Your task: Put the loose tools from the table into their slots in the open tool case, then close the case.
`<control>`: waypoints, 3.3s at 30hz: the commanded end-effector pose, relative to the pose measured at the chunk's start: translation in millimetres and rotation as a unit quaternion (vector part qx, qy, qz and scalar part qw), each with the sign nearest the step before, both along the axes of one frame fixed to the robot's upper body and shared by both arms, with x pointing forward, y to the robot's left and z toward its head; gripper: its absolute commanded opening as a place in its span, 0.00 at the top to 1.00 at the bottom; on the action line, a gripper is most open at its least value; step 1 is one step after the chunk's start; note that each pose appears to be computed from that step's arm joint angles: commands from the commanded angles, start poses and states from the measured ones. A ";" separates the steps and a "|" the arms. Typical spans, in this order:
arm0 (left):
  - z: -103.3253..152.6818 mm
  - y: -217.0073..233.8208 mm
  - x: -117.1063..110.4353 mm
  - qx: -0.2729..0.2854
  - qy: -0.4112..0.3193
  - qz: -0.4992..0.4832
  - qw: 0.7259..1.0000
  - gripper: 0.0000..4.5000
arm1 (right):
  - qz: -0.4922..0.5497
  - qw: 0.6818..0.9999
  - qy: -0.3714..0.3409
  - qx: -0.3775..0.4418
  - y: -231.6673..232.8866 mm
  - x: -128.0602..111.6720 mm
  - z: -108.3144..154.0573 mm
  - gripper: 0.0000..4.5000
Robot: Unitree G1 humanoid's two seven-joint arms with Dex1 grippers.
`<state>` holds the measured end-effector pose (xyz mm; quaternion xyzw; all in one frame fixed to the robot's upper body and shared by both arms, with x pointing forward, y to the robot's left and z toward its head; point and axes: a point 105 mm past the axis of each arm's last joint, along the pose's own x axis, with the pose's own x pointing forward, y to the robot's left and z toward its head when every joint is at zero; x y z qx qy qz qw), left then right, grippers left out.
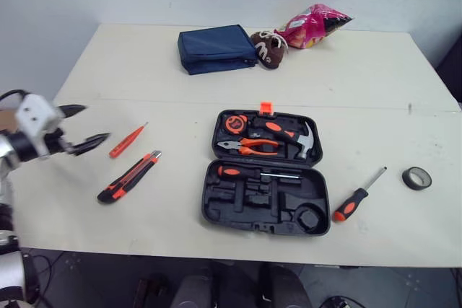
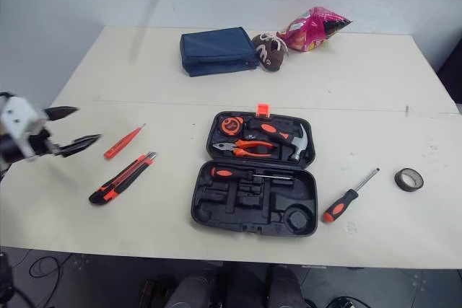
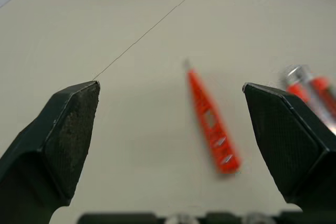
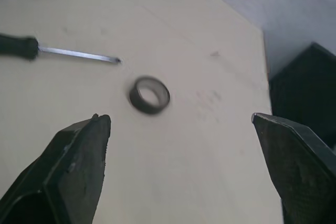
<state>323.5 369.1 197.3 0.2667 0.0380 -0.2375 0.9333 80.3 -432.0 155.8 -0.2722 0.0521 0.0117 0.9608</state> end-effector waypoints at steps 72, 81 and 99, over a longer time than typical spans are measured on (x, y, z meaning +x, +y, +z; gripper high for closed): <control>17.8 -253.2 -63.7 -0.109 0.029 -0.423 0.899 0.00 | -0.204 0.864 0.269 0.374 205.5 153.9 -59.4 0.74; 18.5 -259.2 -77.4 -0.119 0.051 -0.460 0.878 0.00 | -0.162 0.906 0.130 0.369 195.9 176.8 -24.7 0.78; -2.8 -234.3 -79.3 -0.084 0.039 -0.448 0.889 0.00 | 0.398 0.895 0.196 -0.044 253.8 185.4 35.1 0.78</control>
